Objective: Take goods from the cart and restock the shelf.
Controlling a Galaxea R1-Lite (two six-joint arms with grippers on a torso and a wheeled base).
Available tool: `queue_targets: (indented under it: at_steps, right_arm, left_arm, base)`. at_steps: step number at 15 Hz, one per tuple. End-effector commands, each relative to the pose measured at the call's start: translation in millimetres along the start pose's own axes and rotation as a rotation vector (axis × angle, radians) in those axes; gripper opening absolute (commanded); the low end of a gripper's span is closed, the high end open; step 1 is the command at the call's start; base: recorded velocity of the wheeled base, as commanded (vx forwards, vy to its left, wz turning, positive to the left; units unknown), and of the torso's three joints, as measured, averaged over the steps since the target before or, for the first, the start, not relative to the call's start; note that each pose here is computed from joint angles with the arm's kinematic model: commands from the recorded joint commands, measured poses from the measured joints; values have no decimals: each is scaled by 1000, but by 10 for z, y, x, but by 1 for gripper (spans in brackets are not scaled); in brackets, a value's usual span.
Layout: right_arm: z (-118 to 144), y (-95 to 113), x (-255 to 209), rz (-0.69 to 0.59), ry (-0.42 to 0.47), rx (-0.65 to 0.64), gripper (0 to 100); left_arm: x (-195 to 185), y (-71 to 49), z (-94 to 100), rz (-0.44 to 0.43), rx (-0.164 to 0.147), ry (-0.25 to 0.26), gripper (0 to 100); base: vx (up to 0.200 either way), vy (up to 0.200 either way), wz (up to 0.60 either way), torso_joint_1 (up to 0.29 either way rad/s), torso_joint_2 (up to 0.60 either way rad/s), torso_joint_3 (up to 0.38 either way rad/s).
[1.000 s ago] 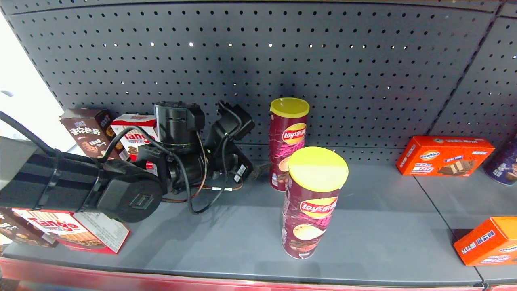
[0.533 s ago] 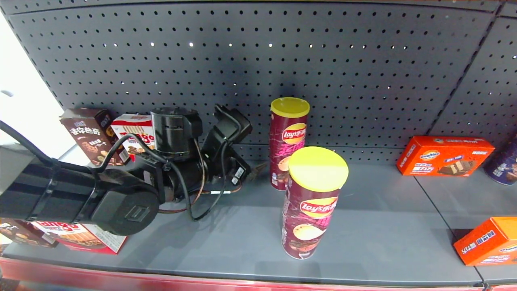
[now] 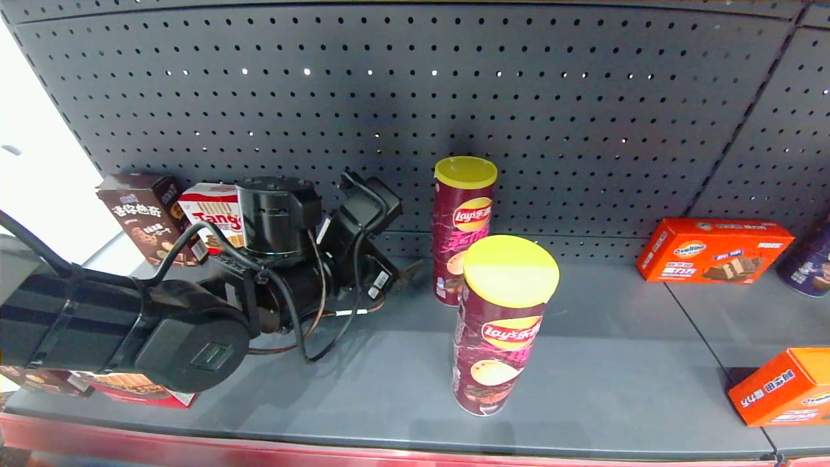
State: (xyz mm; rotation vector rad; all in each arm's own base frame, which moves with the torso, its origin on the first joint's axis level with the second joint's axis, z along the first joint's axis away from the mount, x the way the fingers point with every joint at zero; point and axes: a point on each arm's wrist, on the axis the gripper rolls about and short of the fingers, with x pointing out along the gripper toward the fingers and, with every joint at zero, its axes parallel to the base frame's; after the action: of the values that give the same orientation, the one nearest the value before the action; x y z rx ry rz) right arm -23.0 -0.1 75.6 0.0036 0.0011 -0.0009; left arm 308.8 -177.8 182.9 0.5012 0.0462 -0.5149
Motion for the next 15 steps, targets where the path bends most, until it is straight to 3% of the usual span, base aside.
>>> queue_targets:
  at_steps: [1, 15]
  right_arm:
    - [0, 0, 0, 1, 0, 1, 100]
    - [0, 0, 0, 1, 0, -1, 100]
  left_arm:
    - [61, -10, 8, -1, 0, -4, 100]
    - [270, -87, -61, -18, -3, 12, 100]
  base:
    - [0, 0, 0, 0, 0, 0]
    - [0, 0, 0, 0, 0, 0]
